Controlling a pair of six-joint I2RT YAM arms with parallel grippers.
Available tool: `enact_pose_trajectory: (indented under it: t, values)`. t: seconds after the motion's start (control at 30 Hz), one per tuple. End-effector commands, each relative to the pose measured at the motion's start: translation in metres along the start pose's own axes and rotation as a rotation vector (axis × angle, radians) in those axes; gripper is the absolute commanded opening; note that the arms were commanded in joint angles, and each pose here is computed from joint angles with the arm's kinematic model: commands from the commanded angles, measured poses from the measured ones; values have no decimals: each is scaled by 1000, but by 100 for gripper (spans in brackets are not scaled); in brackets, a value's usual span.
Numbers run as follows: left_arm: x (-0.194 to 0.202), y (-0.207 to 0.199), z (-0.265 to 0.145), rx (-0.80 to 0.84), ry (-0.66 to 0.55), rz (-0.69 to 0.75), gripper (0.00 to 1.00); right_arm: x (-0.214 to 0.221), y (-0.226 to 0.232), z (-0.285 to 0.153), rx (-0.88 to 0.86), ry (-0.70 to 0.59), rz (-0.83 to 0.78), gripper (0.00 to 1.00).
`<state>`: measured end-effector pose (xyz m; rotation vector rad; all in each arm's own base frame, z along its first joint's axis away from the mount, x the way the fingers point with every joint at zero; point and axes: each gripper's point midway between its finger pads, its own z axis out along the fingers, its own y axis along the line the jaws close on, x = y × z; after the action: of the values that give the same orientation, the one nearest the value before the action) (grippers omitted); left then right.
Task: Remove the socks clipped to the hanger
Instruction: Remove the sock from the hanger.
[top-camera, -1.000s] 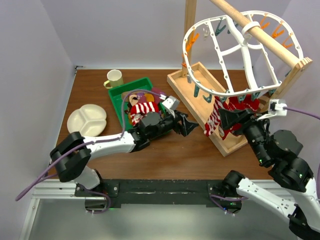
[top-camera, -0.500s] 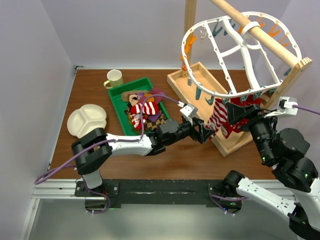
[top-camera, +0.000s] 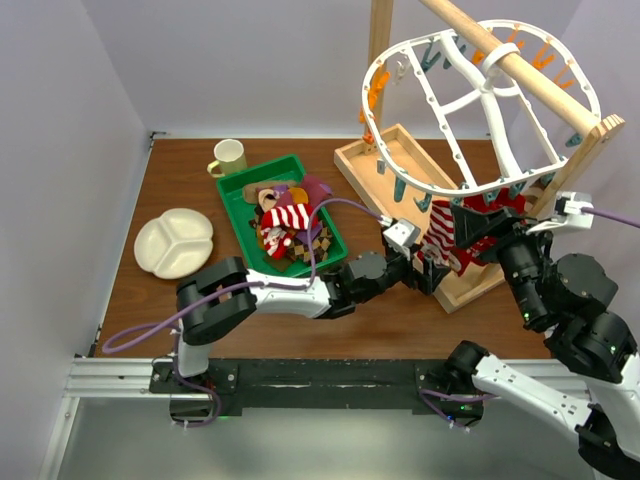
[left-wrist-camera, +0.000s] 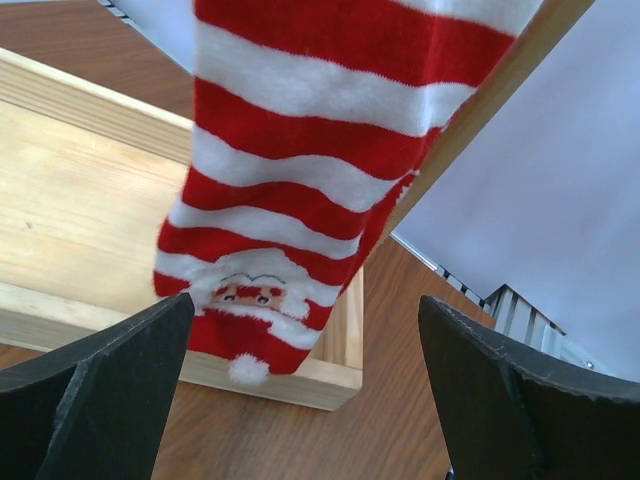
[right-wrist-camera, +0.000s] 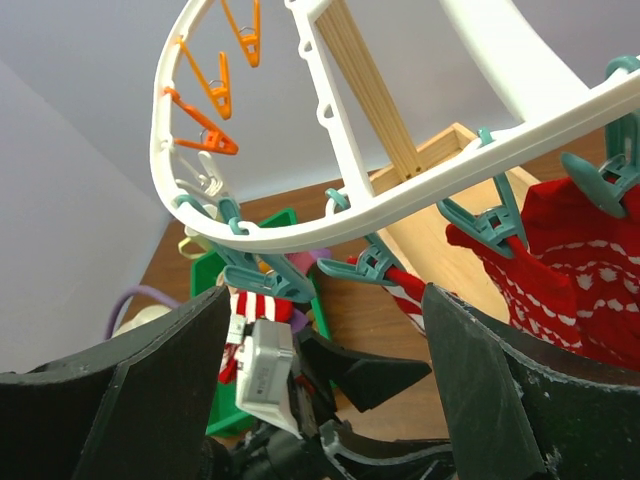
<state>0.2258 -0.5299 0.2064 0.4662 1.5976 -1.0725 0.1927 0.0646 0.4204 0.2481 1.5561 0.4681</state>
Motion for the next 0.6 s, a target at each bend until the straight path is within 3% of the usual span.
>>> enact_pose_trajectory:
  t: [0.0, 0.37, 0.43, 0.57]
  values:
    - [-26, -8, 15, -30, -129, 1, 100, -20, -6, -9, 15, -44, 8, 82]
    - [-30, 36, 32, -308, -222, -14, 100, -23, -8, -15, 3, -46, 14, 82]
    - [-34, 35, 34, -303, -243, -11, 95, -23, -8, -15, 4, -48, 16, 82]
    - [-35, 30, 38, -267, -267, 7, 77, -19, -9, -14, 5, -42, 13, 82]
